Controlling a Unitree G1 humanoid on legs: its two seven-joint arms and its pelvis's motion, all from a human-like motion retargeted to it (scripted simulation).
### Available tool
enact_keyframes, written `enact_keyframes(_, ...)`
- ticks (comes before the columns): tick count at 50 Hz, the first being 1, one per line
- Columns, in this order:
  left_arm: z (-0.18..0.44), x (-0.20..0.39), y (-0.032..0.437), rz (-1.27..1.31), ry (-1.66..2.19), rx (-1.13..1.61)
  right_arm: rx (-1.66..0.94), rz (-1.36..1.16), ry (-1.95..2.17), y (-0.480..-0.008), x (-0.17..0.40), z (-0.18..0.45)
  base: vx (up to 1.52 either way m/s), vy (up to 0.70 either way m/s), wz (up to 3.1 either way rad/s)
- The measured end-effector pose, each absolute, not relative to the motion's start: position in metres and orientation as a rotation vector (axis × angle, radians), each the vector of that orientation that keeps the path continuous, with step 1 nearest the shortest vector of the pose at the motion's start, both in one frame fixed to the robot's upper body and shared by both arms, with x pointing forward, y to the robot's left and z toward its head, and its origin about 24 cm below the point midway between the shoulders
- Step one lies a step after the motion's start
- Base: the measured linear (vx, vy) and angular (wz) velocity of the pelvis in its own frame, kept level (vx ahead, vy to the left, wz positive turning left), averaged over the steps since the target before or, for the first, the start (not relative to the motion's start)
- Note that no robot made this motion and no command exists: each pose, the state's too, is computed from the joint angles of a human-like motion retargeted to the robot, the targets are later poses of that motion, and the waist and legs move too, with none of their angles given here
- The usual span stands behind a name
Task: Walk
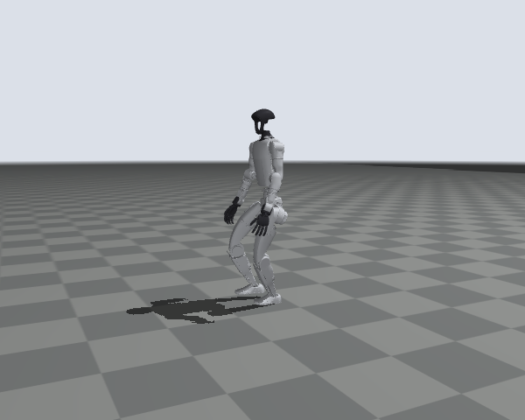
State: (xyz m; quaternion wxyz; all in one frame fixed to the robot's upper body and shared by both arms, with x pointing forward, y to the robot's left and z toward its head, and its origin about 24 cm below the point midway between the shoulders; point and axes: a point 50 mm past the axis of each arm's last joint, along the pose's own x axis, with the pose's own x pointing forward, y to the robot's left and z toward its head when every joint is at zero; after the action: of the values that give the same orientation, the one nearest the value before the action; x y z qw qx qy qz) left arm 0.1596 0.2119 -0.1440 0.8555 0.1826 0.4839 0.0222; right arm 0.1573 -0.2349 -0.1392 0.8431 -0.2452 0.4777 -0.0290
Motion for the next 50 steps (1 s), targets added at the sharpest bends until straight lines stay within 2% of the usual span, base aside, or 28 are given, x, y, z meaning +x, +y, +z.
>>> enact_keyframes(20, -0.136, 0.173, 0.211, 0.013, 0.928, 0.43, -0.601, 0.071, 1.01, -0.217, 0.152, -0.145, 0.14, -0.05, 0.14)
enact_keyframes(50, -0.123, 0.191, 0.224, 0.027, 0.837, 0.464, -0.688, 0.167, 0.876, -0.215, 0.185, -0.13, 0.2, -0.13, 0.09)
